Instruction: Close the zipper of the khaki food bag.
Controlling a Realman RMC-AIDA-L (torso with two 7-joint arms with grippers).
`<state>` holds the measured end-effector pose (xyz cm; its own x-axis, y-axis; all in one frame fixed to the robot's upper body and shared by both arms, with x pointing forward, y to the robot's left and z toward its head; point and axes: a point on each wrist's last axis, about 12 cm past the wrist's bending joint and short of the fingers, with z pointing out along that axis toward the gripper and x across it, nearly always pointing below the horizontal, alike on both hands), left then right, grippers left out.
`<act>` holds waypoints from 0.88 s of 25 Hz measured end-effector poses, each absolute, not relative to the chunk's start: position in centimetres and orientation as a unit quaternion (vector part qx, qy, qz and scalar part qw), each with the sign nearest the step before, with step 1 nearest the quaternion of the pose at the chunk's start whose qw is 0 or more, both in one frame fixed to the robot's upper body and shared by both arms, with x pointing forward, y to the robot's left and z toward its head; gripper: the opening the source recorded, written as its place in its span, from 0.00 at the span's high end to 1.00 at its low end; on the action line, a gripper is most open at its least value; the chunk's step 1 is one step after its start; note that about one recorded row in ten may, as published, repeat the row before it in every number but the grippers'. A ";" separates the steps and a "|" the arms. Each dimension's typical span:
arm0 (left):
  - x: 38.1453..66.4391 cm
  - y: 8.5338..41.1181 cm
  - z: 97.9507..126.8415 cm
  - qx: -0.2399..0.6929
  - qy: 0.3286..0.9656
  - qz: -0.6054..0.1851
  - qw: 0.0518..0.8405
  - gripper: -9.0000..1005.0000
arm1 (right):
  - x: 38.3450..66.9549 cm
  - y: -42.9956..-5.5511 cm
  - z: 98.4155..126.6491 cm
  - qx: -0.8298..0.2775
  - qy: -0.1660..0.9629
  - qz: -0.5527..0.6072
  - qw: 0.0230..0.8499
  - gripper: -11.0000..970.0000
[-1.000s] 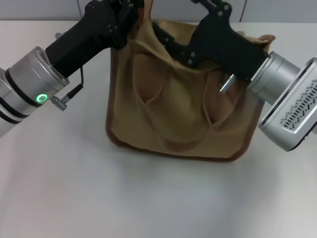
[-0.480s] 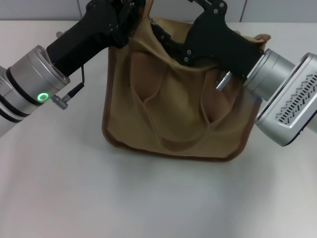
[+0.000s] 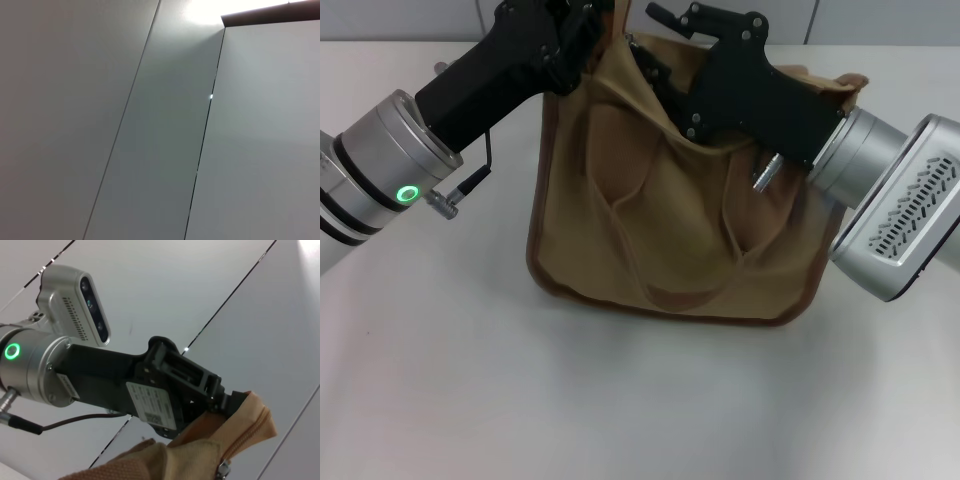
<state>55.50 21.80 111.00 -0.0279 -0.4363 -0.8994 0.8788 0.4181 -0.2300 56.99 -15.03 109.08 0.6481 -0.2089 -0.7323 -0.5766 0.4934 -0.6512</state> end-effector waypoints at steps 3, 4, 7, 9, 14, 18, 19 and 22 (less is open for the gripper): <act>55.5 21.8 111.0 0.214 0.518 -0.496 0.664 0.97 | 57.0 -15.0 109.0 -0.490 0.402 0.120 0.764 0.51; 55.5 21.7 111.0 0.215 0.518 -0.496 0.663 0.97 | 57.0 -15.0 109.0 -0.490 0.402 0.120 0.764 0.53; 55.6 21.7 111.1 0.215 0.518 -0.496 0.663 0.97 | 57.0 -15.0 109.0 -0.490 0.402 0.119 0.764 0.61; 55.6 21.7 111.1 0.215 0.518 -0.496 0.663 0.97 | 57.0 -15.0 109.0 -0.490 0.402 0.119 0.764 0.69; 55.5 21.9 110.9 0.213 0.520 -0.494 0.663 0.97 | 56.9 -15.2 108.9 -0.489 0.404 0.119 0.764 0.98; 55.0 22.4 110.5 0.204 0.526 -0.489 0.666 0.97 | 56.7 -15.4 108.7 -0.487 0.409 0.117 0.763 0.99; 54.9 22.6 110.3 0.201 0.527 -0.487 0.666 0.97 | 56.6 -15.5 108.6 -0.486 0.410 0.117 0.763 0.99; 54.6 23.0 110.1 0.196 0.531 -0.484 0.667 0.97 | 56.5 -15.7 108.5 -0.484 0.411 0.117 0.763 0.99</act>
